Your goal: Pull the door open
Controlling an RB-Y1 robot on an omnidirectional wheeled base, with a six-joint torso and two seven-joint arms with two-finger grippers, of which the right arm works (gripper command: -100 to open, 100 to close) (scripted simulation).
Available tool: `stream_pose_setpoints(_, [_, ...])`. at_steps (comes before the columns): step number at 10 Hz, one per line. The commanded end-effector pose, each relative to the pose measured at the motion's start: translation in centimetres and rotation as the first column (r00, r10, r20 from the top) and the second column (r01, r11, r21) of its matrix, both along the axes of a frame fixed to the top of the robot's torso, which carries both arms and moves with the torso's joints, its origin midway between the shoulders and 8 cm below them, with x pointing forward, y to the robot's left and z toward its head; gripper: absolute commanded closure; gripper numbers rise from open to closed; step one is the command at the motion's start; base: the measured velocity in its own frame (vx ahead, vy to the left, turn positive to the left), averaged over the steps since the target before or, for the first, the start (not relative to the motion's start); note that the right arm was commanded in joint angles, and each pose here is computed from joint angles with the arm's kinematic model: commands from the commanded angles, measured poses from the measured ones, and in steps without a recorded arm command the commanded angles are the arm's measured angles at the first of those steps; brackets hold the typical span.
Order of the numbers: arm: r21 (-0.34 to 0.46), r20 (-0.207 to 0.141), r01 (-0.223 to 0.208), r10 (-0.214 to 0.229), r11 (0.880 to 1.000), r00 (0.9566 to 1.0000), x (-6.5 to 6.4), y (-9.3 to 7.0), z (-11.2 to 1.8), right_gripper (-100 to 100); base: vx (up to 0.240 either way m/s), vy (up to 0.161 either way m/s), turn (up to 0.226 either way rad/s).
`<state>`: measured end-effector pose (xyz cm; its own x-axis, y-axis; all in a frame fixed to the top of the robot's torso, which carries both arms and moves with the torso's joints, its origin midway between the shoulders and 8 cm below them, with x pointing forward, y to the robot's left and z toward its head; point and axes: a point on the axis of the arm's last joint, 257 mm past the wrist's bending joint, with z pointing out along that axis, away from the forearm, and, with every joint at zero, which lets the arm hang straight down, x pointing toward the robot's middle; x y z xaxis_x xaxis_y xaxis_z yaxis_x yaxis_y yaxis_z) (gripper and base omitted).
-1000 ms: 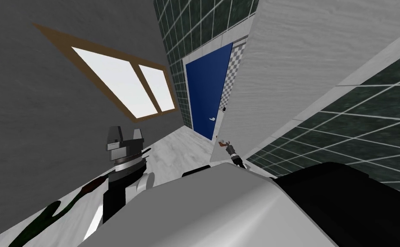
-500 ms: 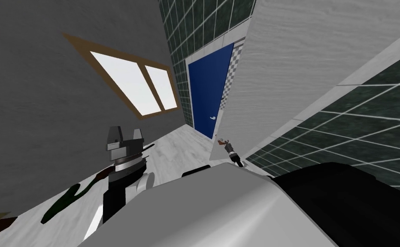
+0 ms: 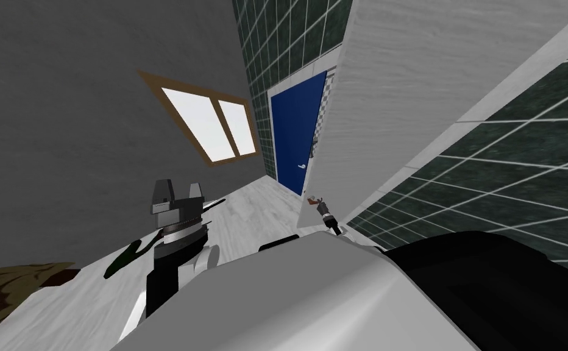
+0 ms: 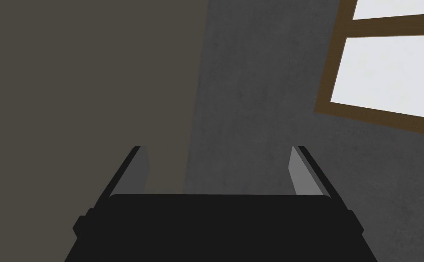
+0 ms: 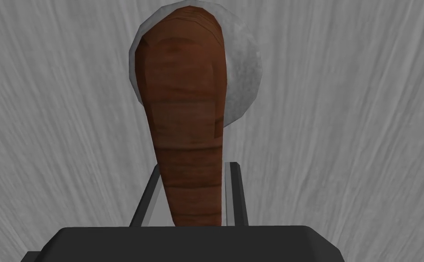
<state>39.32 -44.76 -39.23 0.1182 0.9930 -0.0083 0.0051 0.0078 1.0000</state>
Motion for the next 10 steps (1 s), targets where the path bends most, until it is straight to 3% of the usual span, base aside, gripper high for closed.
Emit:
stream_pose_setpoints(1, [-0.001,0.003,-0.024,0.024,1.000,0.9997,-0.7,0.2,0.0,100,-0.152,-0.024,0.099])
stream_pose_setpoints(4, [-0.001,0.005,-0.048,0.048,0.999,0.9988,-1.5,0.3,0.1,100,-0.152,-0.021,0.070])
stream_pose_setpoints(5, [0.000,0.006,-0.076,0.076,0.997,0.9971,-2.3,0.5,0.1,100,-0.127,-0.040,0.113])
stream_pose_setpoints(10, [0.006,0.006,-0.133,0.133,0.991,0.9911,-4.0,1.1,0.1,100,-0.139,-0.033,0.070])
